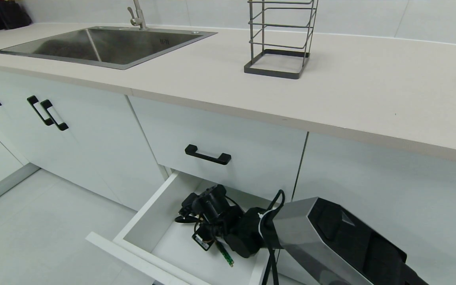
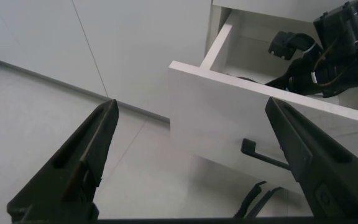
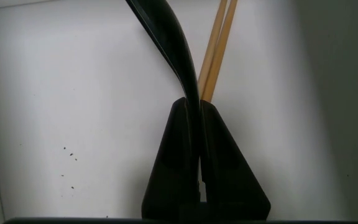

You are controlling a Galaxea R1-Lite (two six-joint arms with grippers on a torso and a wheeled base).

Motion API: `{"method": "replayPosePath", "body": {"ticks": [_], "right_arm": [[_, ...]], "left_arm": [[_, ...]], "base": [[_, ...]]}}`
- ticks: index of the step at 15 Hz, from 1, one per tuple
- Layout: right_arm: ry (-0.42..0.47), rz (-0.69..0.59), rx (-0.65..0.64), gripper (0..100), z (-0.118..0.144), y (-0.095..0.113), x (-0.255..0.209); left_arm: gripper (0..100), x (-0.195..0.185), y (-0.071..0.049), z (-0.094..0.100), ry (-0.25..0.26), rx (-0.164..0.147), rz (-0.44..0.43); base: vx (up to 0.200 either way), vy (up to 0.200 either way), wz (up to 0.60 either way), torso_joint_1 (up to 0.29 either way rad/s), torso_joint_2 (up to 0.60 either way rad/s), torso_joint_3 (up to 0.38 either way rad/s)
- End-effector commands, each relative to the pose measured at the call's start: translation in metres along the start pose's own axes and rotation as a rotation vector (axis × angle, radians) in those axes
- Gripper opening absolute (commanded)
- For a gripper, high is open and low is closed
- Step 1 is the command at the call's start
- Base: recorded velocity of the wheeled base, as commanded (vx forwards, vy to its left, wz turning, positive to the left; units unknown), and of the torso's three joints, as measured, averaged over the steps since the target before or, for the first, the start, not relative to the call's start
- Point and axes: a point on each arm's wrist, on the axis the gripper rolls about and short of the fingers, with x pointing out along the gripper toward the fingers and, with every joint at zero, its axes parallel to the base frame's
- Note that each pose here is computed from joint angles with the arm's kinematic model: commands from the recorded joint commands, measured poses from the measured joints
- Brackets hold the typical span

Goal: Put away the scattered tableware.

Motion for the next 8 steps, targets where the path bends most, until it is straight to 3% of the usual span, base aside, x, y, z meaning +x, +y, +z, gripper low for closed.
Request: {"method": "replayPosePath", "body": {"ticks": [1, 8], "right_arm": [[0.013, 0.002, -0.002, 0, -0.005, 0.0014, 0.0038], [0.038, 0.006, -0.005, 0, -0.0136, 0.0033, 0.0096]], "left_arm": [[100, 0.0, 0.0, 0.0, 0.0, 0.0, 0.001], [100, 0.0, 0.0, 0.0, 0.0, 0.0, 0.001]], "base": [[0.0, 0.0, 0.0, 0.0, 0.0, 0.0], [0.0, 0.0, 0.0, 0.0, 0.0, 0.0]]}}
